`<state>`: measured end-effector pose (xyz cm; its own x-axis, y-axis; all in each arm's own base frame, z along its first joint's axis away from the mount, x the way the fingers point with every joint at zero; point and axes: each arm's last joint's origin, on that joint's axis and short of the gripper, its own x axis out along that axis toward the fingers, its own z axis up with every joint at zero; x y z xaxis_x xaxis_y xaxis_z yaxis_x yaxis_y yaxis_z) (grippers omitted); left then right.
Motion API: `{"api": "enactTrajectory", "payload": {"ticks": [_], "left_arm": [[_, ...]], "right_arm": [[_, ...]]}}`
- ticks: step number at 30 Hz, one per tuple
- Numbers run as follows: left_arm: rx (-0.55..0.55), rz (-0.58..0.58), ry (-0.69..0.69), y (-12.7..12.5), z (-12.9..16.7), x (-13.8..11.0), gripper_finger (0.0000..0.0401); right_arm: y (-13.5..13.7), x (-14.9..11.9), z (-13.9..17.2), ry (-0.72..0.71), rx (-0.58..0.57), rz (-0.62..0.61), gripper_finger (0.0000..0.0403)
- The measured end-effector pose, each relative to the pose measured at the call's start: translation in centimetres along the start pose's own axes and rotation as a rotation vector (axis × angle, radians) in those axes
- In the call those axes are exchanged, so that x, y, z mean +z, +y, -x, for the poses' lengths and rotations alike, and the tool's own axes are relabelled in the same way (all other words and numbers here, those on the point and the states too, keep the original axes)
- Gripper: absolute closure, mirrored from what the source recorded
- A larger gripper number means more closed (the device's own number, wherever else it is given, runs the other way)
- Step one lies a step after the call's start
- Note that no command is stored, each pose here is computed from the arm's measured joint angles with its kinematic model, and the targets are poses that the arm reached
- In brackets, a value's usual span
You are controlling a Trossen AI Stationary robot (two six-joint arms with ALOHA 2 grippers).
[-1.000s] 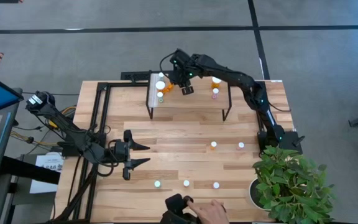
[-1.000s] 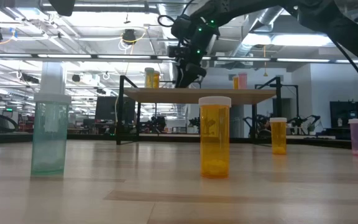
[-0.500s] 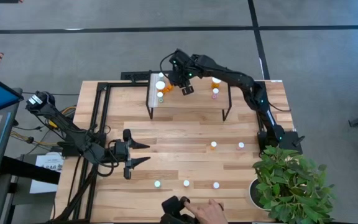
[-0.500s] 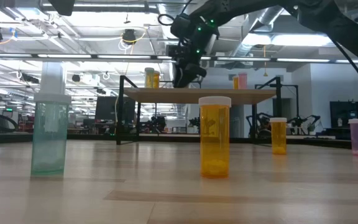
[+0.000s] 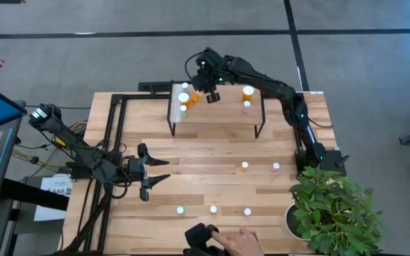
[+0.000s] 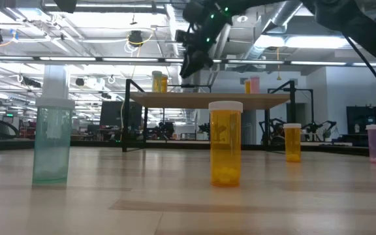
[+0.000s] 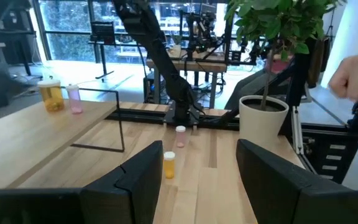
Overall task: Pick and place medicine bottles onto shelf by color
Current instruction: Put the bottom left small orange pill bottle on the shelf
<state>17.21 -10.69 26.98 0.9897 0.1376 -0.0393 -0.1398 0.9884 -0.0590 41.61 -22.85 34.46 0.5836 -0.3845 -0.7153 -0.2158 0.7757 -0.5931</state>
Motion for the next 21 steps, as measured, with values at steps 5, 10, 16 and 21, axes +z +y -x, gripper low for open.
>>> {"api": "enactTrajectory", "payload": {"ticks": [5,10,16,21], "left_arm": [[0.003,-0.015,0.012,0.1,0.1,-0.1,0.0209],[0.007,-0.019,0.017,0.2,-0.1,-0.2,0.0209],[-0.01,-0.003,0.02,0.2,-0.1,-0.2,0.0209],[-0.037,0.018,0.026,0.1,-0.1,-0.2,0.0209]], "right_arm": [[-0.9,0.3,3.4,-0.052,-0.041,-0.062,0.0247],[-1.7,0.8,6.9,-0.232,-0.015,-0.209,0.0259],[-0.8,1.0,11.0,-0.412,0.229,-0.343,0.0287],[1.4,-0.7,10.8,-0.355,0.527,-0.422,0.0308]]}}
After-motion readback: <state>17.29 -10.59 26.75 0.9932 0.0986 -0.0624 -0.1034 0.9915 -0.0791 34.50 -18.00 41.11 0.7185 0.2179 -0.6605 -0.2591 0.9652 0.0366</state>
